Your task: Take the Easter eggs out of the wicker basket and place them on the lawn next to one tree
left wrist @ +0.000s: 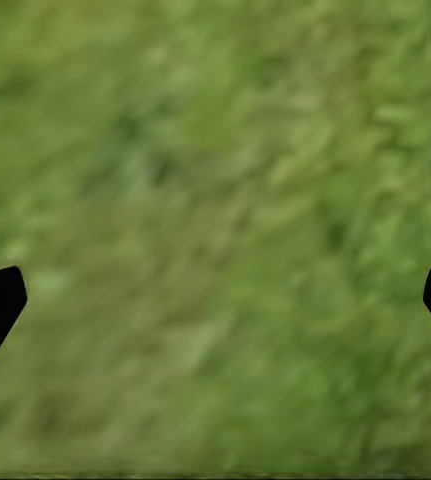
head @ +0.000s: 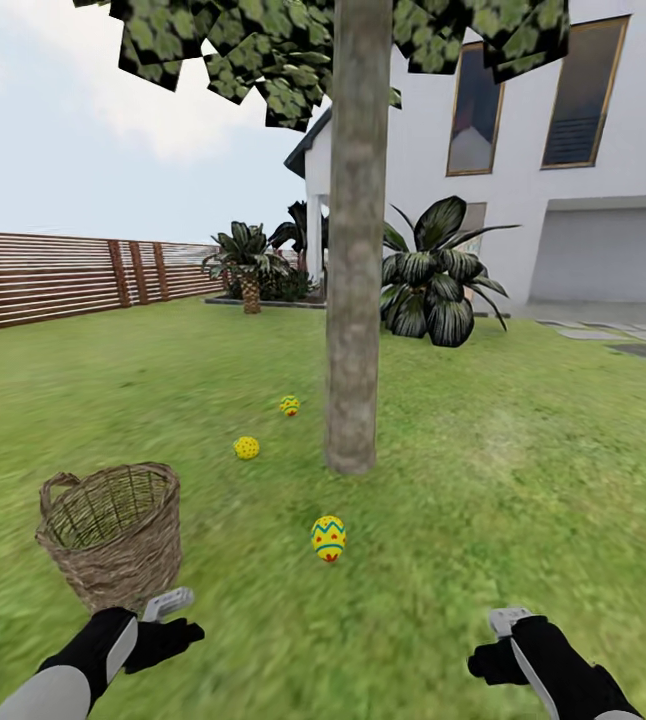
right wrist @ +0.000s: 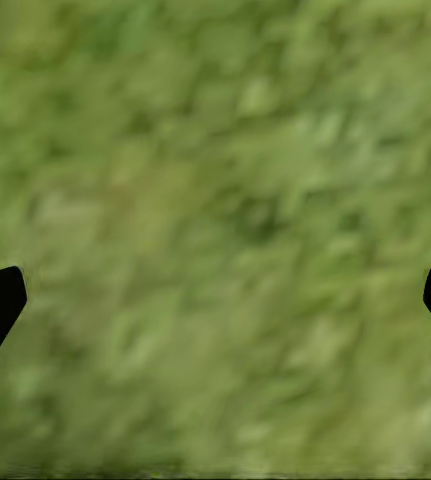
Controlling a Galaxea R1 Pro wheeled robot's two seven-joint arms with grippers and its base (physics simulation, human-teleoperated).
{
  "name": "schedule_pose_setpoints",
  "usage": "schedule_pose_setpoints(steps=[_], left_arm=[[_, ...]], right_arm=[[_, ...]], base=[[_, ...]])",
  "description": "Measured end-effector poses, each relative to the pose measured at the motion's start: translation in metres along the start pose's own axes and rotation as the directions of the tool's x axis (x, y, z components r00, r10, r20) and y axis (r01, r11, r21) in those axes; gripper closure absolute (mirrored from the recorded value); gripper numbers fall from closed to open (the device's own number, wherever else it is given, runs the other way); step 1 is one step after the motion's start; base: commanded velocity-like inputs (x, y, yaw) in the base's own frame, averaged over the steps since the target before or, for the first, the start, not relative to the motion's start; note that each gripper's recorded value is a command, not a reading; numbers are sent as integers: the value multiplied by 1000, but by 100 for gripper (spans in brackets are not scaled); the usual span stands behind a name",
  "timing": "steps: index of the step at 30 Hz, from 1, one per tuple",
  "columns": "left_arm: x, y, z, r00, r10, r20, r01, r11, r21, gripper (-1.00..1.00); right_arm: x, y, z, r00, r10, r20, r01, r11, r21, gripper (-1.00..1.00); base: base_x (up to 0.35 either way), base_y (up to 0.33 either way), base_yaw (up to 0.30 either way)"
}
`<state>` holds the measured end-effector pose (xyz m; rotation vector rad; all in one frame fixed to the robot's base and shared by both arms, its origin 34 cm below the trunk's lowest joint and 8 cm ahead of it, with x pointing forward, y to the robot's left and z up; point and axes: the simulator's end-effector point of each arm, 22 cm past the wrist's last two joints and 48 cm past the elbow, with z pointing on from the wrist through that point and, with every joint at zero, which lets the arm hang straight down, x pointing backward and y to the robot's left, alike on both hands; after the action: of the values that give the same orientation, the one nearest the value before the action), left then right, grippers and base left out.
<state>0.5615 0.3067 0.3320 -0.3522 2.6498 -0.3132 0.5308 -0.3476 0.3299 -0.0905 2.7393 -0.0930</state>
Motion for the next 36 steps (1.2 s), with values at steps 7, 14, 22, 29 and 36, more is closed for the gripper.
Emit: schedule_pose_setpoints(steps=[7,14,22,29,36], left_arm=[[-11,-4,-12,1000,-5,1,5,1000,1,-100],[-21,-8,-25,1000,-6,3,6,1000,0,-100],[-32,-14,-38,1000,-3,3,3,1000,-1,-100],[-37,-23,-48,1000,0,-7,0,1000,3,-100],[-32,-32,-55,999,-3,-39,3,1000,8,-100]], right_arm=[[-9,-3,-12,1000,-1,-3,1,1000,3,-100],[-18,-5,-25,1000,1,-5,-1,1000,7,-100],[-28,-7,-40,1000,0,-7,0,1000,8,-100],[-38,-5,-52,1000,0,-7,0,1000,3,-100],[-30,7,-57,999,0,-44,-1,1000,-20,-100]], base=[[-330,81,0],[-201,127,0],[-9,7,0],[0,0,0],[0,0,0]])
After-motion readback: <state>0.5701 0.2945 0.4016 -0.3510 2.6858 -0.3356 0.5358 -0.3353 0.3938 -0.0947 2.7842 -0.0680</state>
